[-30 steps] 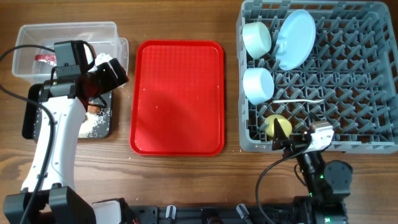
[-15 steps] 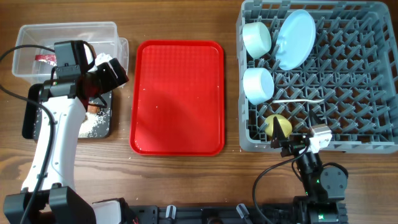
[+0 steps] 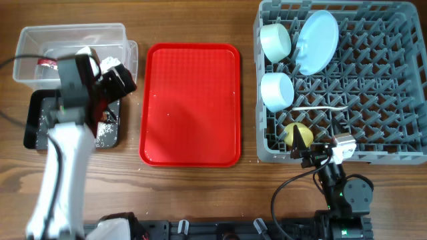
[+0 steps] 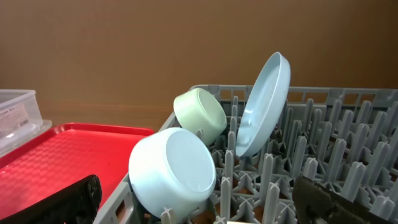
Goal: Sort waste into correct bins and load items into the dishwasher rack
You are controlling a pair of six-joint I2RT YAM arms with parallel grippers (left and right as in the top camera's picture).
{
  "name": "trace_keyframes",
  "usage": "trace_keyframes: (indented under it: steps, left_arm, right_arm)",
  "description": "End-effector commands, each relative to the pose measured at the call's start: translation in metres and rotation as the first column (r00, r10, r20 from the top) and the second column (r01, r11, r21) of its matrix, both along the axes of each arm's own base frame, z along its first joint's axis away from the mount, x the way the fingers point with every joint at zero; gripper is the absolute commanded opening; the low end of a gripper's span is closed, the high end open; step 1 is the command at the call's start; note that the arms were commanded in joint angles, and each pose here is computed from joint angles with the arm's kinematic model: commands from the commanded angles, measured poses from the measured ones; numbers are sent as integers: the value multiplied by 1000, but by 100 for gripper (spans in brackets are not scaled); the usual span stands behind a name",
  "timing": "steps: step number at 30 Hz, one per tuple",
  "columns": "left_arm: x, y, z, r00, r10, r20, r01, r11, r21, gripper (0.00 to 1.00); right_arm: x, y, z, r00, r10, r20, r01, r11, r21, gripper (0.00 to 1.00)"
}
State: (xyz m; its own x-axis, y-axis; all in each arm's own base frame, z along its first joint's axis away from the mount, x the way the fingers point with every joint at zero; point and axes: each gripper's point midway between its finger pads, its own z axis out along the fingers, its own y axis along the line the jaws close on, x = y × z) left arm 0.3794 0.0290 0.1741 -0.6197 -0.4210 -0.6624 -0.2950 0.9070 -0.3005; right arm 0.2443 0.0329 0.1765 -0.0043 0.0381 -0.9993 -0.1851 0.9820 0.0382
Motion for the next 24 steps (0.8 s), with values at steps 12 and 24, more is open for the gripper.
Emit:
trace_keyframes:
  steps: [12, 24]
  left_arm:
    - [-119, -38, -14, 767, -113, 632, 102, 993, 54, 100]
    - [-134, -42, -14, 759, -122, 639, 108, 992, 61, 100]
  right_arm:
    - [0, -4, 2, 1000, -24, 13, 24, 1000, -12, 100]
    - [0, -4, 2, 1000, -24, 13, 24, 1000, -12, 100]
